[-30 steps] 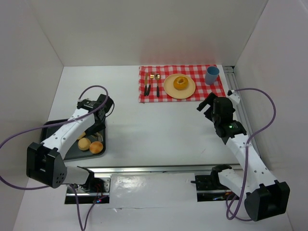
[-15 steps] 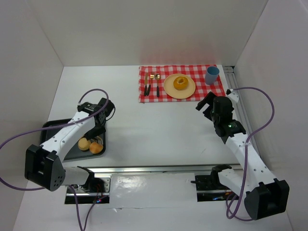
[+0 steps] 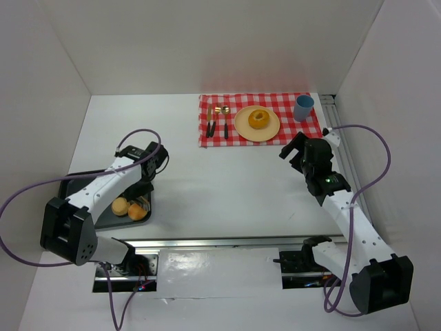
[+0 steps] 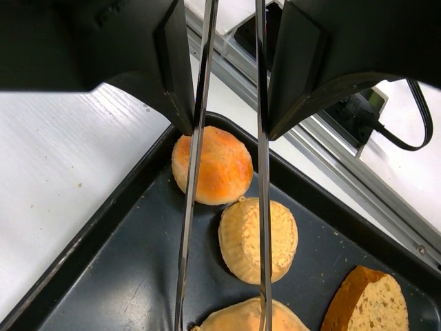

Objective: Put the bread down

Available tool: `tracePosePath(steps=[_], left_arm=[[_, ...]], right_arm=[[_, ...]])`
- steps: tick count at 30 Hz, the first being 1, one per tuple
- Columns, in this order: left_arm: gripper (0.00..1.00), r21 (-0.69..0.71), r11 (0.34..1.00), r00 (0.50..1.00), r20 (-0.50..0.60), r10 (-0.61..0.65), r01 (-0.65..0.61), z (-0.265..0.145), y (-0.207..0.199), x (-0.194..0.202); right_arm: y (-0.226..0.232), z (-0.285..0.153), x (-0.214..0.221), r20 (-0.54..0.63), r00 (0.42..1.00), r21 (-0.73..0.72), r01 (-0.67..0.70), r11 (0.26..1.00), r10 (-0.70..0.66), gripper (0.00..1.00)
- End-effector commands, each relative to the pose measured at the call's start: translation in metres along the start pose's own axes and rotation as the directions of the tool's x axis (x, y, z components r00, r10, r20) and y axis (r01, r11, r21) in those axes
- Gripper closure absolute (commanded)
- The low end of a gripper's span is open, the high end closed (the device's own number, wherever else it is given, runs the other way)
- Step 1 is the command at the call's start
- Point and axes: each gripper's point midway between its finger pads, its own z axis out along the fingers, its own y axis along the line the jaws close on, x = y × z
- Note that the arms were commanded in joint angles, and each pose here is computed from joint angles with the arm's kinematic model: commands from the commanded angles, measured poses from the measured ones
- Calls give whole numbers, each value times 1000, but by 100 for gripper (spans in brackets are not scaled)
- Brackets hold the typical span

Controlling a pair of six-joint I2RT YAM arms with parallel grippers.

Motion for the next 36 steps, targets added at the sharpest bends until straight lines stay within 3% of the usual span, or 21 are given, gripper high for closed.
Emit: tracePosePath(steps=[1, 11, 18, 36], left_arm=[[44, -16, 1000, 999, 42, -8, 9, -3, 0, -14], [46, 24, 1000, 999, 43, -6, 5, -9, -10, -14], [54, 31, 999, 999, 46, -12, 10, -11, -11, -16], [44, -28, 998, 998, 25, 52, -52, -3, 0, -10]], right_arm=[[5, -2, -7, 35, 999, -24, 2, 1000, -1, 0], [3, 1, 0, 14, 1000, -21, 7, 1000, -6, 0], [4, 1, -2, 21, 1000, -26, 4, 1000, -4, 0], [6, 5, -1, 15, 1000, -33, 5, 999, -4, 0]])
